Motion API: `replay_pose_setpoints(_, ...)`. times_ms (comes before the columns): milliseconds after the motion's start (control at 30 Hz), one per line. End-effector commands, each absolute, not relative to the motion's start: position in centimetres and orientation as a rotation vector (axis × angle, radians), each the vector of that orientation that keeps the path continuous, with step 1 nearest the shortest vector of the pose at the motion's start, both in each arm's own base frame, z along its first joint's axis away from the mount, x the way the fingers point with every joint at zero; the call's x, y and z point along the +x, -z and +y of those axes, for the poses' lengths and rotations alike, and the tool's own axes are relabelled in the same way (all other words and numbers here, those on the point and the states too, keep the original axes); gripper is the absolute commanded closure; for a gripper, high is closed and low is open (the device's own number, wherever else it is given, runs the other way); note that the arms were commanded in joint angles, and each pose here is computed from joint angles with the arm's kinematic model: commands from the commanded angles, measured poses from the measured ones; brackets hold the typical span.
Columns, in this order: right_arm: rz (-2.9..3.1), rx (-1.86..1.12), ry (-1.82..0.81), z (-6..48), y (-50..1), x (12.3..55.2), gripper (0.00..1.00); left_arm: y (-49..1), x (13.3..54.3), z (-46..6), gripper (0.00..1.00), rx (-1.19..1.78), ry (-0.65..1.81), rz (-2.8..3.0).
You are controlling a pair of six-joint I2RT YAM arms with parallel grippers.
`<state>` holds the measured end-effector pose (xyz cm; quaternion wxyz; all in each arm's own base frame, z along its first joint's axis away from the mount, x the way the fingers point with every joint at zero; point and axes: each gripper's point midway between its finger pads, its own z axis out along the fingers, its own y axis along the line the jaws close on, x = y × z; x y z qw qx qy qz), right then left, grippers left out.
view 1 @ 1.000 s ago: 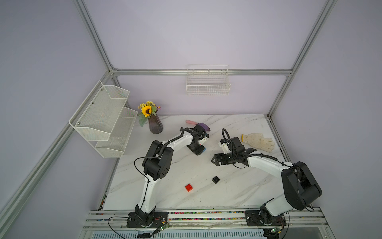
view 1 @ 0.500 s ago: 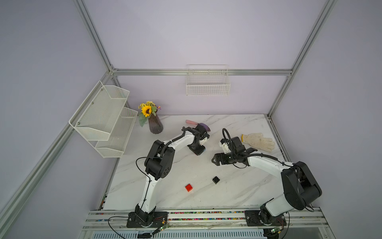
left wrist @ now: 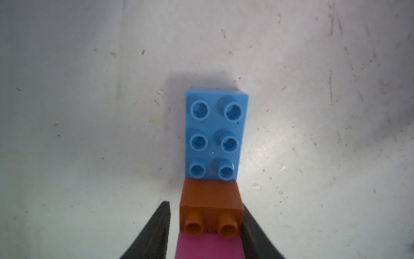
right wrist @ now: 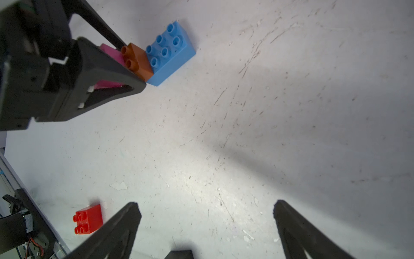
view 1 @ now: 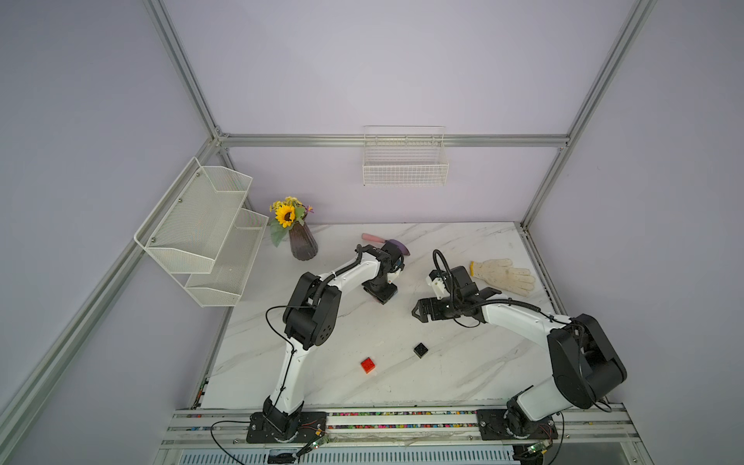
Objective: Assemble the letter v with lego
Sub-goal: Adjust the lego brick at the center of the board.
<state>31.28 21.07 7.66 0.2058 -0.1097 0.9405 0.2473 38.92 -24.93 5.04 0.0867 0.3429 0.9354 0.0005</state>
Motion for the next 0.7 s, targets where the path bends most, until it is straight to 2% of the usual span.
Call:
replay_pose_setpoints(0,2.623,-0.326,-0.7,21.2,-7.5,31.3,0.03,-6.7,39.8,-24.8,0.5,0.984,-0.035,2.755)
replay_pose_setpoints(400,2.645,-0.365,-0.761,22.0,-7.1,30.9,0.03,-6.1,40.8,-22.7,0.4,0.903,-0.161,2.772)
replay_pose_setpoints(433,2.641,-0.364,-0.757,22.0,-7.2,30.9,0.03,-6.2,41.1,-22.4,0.38,0.884,-0.173,2.769)
replay_pose_setpoints(467,2.632,-0.362,-0.766,21.9,-7.4,30.8,0.03,-6.3,41.4,-22.1,0.29,0.863,-0.179,2.767)
replay_pose_setpoints(500,2.624,-0.365,-0.769,21.9,-7.7,30.6,0.03,-6.5,41.8,-21.8,0.1,0.838,-0.181,2.765)
replay_pose_setpoints(533,2.613,-0.371,-0.775,22.0,-8.0,30.5,0.03,-6.5,42.0,-21.6,0.0,0.824,-0.183,2.763)
replay_pose_setpoints(667,2.582,-0.45,-0.759,22.6,-9.4,29.1,0.03,-6.8,43.2,-20.8,0.0,0.773,-0.207,2.751)
